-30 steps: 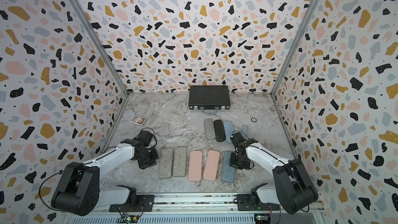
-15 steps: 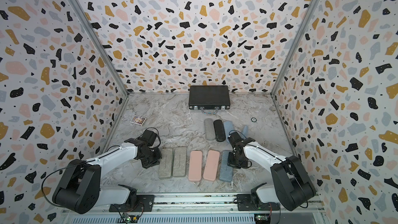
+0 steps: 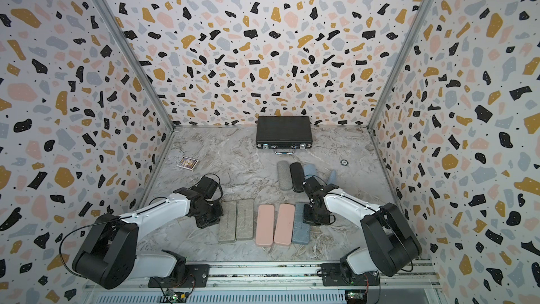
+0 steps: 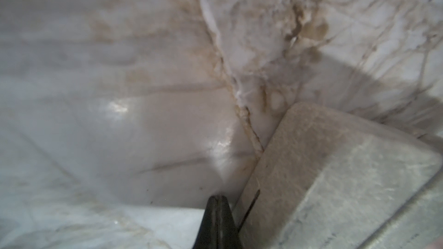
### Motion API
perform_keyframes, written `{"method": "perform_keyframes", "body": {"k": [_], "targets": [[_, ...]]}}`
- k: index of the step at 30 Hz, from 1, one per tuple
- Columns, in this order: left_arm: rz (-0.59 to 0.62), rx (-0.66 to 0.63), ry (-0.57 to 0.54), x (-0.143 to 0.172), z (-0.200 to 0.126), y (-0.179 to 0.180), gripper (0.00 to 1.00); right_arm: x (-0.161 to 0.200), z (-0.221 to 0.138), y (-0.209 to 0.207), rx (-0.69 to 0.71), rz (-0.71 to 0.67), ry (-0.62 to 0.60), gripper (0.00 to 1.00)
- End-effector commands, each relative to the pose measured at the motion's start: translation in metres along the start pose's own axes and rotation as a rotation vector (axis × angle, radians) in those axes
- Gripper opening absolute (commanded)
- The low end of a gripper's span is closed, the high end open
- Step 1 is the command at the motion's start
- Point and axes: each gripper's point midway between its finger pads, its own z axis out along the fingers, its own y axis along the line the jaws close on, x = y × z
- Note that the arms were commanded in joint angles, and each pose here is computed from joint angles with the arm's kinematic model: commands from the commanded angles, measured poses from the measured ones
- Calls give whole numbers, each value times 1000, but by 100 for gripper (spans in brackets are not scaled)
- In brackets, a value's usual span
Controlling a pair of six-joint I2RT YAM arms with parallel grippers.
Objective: Close the glasses case
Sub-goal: Adjust the glasses case at the center of the board.
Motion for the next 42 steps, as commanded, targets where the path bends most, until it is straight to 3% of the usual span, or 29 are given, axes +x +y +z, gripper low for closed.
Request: {"method": "perform_keyframes", "body": {"k": [1,18,42], "targets": [[-8,-41,39,10,8,7,0,-6,-1,15,-24,-45,-8,0],[65,-8,42,24,9,-21,0,5,3,49,-38,-170,13,0],[111,-29,72,60,22,-34,0,19,-7,17,61,-132,-20,1]]}}
